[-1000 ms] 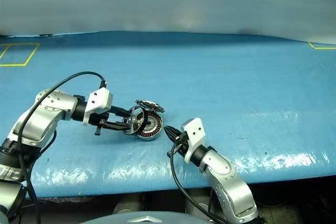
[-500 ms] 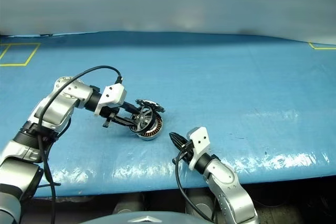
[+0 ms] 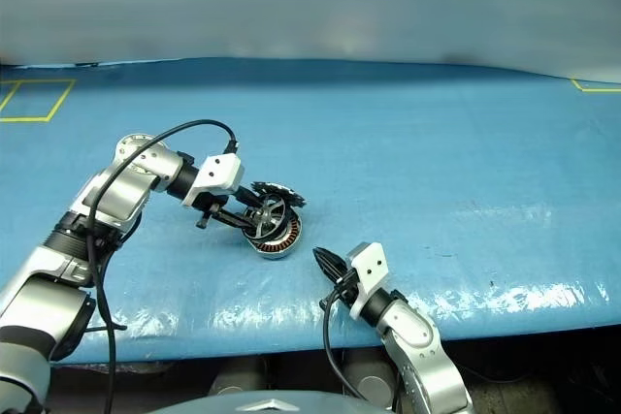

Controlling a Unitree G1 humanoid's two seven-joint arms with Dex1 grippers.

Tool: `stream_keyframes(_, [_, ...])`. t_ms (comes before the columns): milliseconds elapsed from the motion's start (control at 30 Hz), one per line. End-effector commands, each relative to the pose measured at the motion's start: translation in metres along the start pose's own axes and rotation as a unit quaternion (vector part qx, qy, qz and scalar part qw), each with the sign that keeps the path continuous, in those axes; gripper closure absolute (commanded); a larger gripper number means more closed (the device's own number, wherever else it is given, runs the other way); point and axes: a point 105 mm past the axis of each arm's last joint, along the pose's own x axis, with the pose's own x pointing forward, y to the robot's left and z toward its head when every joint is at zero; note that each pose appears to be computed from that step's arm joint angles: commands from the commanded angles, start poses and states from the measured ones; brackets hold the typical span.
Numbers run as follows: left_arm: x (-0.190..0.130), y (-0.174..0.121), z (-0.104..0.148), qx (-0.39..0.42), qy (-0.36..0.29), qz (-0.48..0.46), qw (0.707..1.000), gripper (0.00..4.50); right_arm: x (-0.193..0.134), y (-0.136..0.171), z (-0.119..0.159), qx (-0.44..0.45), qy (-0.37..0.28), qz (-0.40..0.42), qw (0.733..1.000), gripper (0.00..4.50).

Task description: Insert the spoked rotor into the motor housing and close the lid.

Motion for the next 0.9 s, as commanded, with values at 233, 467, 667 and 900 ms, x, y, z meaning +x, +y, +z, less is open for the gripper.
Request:
stream_keyframes(233, [-0.0016,0.0034,0.0071,0.032,0.013,-0.006,0.999,2.99,0.0027,-0.0002,0.0098,-0.009,-0.026,-0.001,1.000,4.50])
stream_keyframes(467, [-0.0025,0.0040,0.0047,0.032,0.022,-0.005,0.999,2.99,0.0017,-0.0021,0.0077,-0.008,-0.022,-0.009,1.000,4.50])
stream_keyframes(667, [-0.0012,0.0038,0.0027,0.030,0.024,-0.006,0.999,2.99,0.0037,-0.0015,0.0081,-0.009,-0.023,-0.009,1.000,4.50])
stream_keyframes(900, [0.0012,0.0036,0.0010,0.031,0.028,-0.008,0.999,2.99,0.0031,-0.0028,0.0082,-0.010,-0.022,-0.013,1.000,4.50])
